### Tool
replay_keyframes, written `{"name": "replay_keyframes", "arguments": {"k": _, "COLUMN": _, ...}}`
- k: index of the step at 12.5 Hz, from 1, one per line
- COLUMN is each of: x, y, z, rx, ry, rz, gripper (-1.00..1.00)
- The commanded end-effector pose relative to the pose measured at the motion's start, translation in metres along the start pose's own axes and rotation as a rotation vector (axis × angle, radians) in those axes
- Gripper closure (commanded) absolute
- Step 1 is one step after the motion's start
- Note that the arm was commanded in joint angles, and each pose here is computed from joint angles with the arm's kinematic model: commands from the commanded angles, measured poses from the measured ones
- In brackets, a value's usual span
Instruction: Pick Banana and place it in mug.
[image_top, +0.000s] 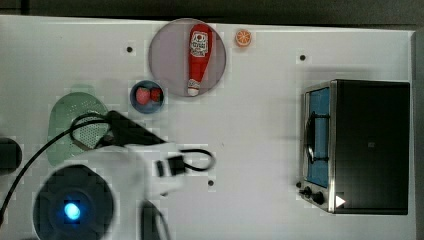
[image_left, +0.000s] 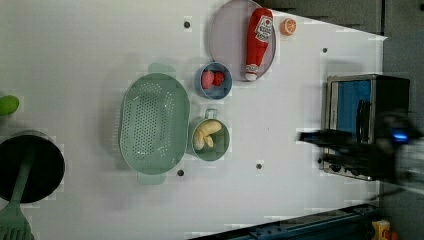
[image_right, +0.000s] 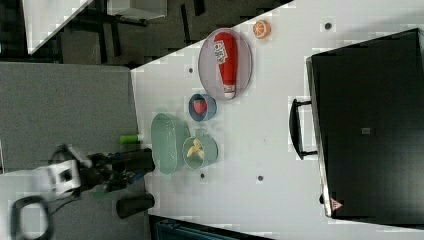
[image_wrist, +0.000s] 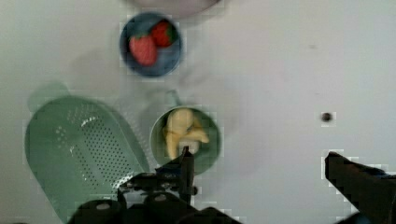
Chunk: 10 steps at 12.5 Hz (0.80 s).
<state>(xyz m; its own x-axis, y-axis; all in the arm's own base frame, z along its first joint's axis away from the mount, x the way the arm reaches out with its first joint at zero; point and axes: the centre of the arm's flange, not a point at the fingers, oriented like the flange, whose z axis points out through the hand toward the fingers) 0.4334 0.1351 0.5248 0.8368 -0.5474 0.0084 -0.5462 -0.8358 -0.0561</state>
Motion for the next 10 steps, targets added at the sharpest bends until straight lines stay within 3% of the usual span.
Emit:
{"name": "replay_keyframes", "arguments": {"k": 1, "x": 0.056, "y": 0.068, "z": -0.061, "rx": 0.045, "ry": -0.025, "rz": 0.188, "gripper": -1.00}}
{"name": "replay_keyframes", "arguments": {"k": 3, "x": 0.080, "y": 0.097, "z": -0.084, "rx": 0.032, "ry": 0.022, "rz": 0.207, "gripper": -1.00}}
{"name": "replay_keyframes", "arguments": {"k": 5, "x": 0.097, "y": 0.124, "z": -0.097, "rx": -0.043, "ry": 0.092, "rz": 0.178, "gripper": -1.00}}
{"name": "replay_keyframes", "arguments": {"k": 9, "x": 0.091, "y": 0.125, "z": -0.089, "rx": -0.066, "ry": 0.022, "rz": 0.274, "gripper": -1.00}}
{"name": "replay_keyframes", "arguments": {"k": 10, "x": 0.091, "y": 0.125, "z": -0.089, "rx": -0.065, "ry": 0.023, "rz": 0.273, "gripper": -1.00}}
